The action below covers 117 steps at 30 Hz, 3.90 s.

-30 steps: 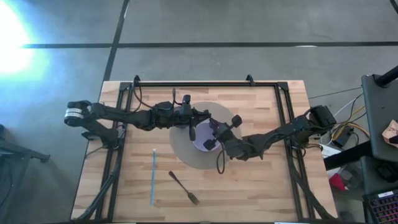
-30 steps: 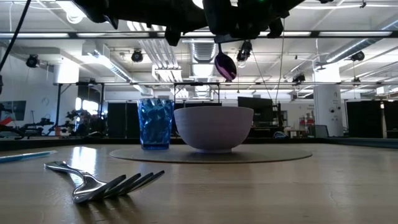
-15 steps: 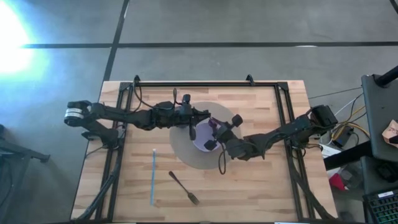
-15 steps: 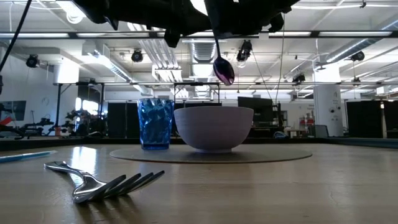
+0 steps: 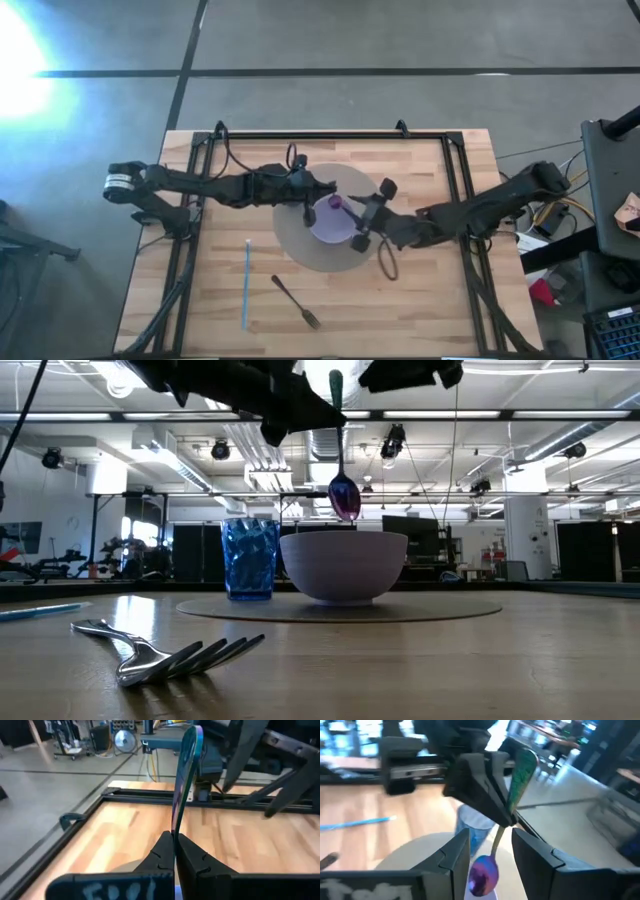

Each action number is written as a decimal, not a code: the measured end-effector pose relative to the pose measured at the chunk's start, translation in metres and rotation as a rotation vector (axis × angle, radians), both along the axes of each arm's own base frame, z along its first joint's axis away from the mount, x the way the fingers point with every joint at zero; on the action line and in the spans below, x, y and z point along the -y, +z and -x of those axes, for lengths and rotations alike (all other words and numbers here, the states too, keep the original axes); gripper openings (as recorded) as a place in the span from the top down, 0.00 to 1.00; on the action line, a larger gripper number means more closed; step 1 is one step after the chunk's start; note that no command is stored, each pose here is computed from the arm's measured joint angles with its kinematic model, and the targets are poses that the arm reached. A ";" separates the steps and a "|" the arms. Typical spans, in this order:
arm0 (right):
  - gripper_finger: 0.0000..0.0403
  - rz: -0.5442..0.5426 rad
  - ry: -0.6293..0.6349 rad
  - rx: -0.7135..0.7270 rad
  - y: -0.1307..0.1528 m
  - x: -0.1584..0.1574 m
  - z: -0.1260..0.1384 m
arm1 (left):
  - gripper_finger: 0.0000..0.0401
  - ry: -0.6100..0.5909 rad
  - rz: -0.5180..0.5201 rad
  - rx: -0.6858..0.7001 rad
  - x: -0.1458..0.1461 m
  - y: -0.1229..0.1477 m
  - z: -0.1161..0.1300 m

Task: Pick & Place Utensil
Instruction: Put the purple spoon into the purple bowl

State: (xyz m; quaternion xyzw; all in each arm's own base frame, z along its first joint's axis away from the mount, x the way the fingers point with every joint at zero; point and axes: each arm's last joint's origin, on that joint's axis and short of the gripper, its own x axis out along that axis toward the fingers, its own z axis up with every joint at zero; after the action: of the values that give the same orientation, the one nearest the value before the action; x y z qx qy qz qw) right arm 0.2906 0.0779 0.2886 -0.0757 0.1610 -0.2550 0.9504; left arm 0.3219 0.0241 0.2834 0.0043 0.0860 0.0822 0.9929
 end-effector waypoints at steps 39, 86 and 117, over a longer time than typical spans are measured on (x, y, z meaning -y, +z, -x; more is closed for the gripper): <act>0.66 0.009 0.293 0.113 0.018 0.045 -0.018 | 1.00 -0.224 -0.040 -0.011 0.006 0.003 -0.001; 0.97 -0.012 0.285 0.058 0.017 0.047 -0.010 | 0.52 -0.224 -0.047 -0.025 0.007 0.010 0.003; 0.97 -0.116 0.198 0.368 0.029 0.075 0.097 | 0.50 -0.103 -0.073 -0.211 0.008 0.061 0.086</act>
State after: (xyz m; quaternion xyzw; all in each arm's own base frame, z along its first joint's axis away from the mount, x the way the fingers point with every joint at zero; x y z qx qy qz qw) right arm 0.1932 0.0034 0.3178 0.0116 -0.0087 -0.1602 0.9870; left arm 0.2360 0.0160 0.3443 0.0534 0.1865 0.0330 0.9805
